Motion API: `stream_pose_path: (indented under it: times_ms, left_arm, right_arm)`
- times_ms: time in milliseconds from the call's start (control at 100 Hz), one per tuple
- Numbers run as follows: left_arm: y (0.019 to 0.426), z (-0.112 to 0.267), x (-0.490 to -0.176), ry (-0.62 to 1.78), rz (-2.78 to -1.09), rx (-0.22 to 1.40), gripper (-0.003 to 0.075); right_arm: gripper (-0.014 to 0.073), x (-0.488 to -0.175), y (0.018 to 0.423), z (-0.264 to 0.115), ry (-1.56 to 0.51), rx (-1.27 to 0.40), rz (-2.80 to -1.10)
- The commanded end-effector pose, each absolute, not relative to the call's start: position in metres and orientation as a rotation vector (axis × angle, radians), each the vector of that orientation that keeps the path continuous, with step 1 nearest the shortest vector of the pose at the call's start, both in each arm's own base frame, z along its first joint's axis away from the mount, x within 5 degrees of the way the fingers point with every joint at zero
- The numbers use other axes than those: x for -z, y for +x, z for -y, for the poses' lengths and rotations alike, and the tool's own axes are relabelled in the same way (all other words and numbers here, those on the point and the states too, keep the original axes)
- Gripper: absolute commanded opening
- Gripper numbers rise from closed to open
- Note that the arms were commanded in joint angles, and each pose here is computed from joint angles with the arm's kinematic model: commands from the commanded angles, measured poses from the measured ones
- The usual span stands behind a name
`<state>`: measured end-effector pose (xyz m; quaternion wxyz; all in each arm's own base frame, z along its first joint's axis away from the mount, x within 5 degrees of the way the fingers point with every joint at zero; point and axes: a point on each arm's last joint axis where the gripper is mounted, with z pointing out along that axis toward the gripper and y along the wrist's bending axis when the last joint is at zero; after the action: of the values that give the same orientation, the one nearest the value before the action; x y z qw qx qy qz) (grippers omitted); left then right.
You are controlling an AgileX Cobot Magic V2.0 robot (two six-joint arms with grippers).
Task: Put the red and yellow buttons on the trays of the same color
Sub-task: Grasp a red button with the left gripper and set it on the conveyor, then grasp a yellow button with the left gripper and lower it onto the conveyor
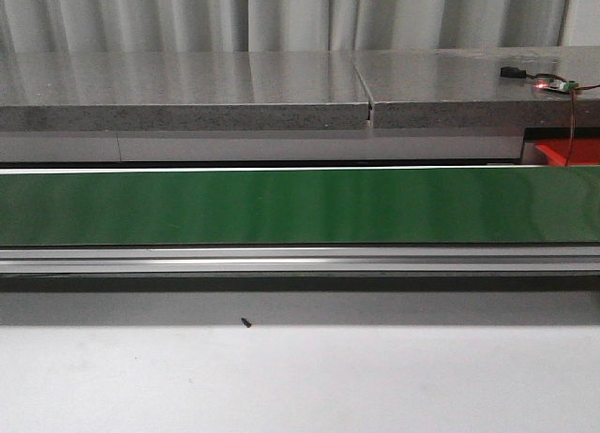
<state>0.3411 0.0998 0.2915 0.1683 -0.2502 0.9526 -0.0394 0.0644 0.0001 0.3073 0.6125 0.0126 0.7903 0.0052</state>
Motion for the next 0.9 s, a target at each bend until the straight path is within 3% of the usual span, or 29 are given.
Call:
stream_pose_path:
  times_ms: [0, 200, 270, 380, 470, 890]
  left_arm:
    - [0.339, -0.094, -0.312, -0.675, -2.607, 0.122, 0.019]
    - [0.341, -0.094, -0.302, -0.651, -2.646, 0.136, 0.0218]
    - [0.342, -0.092, -0.298, -0.639, -2.672, 0.17, 0.0294]
    - [0.343, -0.091, -0.293, -0.651, -2.697, 0.193, 0.0479]
    - [0.343, -0.091, -0.294, -0.649, -2.69, 0.189, 0.0562]
    - [0.344, -0.104, -0.324, -0.614, -2.594, 0.103, 0.0568]
  right_arm:
    - [-0.0067, -0.322, 0.065, 0.0, 0.025, -0.006, -1.73]
    - [-0.0067, -0.322, 0.065, 0.0, 0.025, -0.006, -1.731]
    - [-0.0067, -0.322, 0.065, 0.0, 0.025, -0.006, -1.731]
    - [-0.0067, -0.322, 0.065, 0.0, 0.025, -0.006, -1.731]
    - [-0.0067, -0.322, 0.065, 0.0, 0.025, -0.006, -1.731]
    - [-0.0067, -0.322, 0.065, 0.0, 0.025, -0.006, -1.731]
